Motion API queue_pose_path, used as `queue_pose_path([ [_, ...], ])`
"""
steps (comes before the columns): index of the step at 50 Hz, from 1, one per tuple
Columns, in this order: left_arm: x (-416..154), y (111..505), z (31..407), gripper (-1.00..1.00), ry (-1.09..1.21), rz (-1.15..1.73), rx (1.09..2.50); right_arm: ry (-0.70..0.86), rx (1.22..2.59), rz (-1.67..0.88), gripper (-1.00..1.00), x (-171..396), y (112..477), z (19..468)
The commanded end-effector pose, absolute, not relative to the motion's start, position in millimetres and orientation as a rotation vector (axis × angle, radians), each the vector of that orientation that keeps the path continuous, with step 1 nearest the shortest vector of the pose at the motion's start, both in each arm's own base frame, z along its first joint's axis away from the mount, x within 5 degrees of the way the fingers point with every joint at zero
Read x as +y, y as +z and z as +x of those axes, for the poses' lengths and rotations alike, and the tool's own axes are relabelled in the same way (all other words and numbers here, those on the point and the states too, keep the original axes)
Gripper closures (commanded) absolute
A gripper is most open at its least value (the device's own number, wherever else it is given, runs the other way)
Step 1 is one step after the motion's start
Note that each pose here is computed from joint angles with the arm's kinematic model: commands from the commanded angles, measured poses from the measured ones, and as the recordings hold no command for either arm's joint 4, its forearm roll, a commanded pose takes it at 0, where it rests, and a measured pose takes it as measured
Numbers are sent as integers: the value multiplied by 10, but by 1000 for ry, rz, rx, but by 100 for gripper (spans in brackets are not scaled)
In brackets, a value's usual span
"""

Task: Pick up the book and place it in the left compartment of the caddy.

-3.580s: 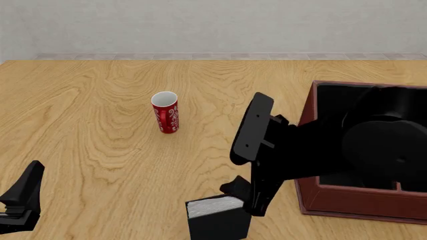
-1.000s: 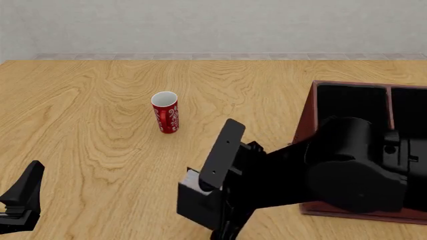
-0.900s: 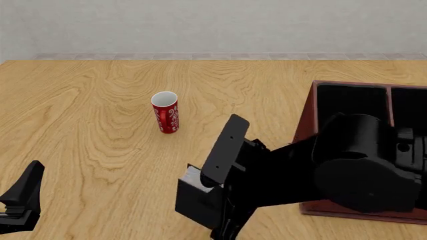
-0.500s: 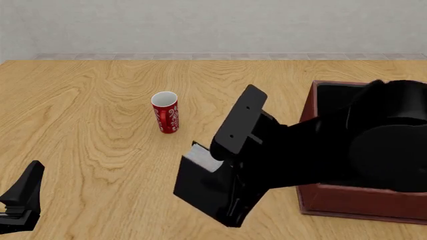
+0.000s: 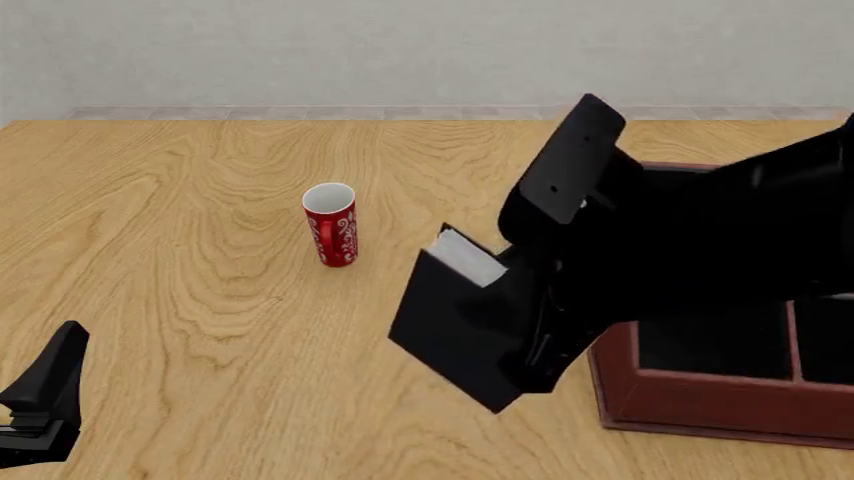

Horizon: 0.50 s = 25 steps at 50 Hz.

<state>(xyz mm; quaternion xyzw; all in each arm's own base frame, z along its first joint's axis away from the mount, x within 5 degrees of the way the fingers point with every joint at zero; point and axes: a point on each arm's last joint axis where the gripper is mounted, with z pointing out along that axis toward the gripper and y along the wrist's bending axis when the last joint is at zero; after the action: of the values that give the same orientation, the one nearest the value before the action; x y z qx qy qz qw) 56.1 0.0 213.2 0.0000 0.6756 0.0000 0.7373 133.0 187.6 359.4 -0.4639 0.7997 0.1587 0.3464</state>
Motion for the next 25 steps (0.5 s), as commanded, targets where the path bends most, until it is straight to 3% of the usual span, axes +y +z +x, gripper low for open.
queue_pose_path([
  [1,0,2132,561,-100,0,0,1484,403,2076,-1134,100,1716,3785,1341],
  [25,0,2132,561,-100,0,0,1484,331,2045,-1042,100,1293,4174,1287],
])
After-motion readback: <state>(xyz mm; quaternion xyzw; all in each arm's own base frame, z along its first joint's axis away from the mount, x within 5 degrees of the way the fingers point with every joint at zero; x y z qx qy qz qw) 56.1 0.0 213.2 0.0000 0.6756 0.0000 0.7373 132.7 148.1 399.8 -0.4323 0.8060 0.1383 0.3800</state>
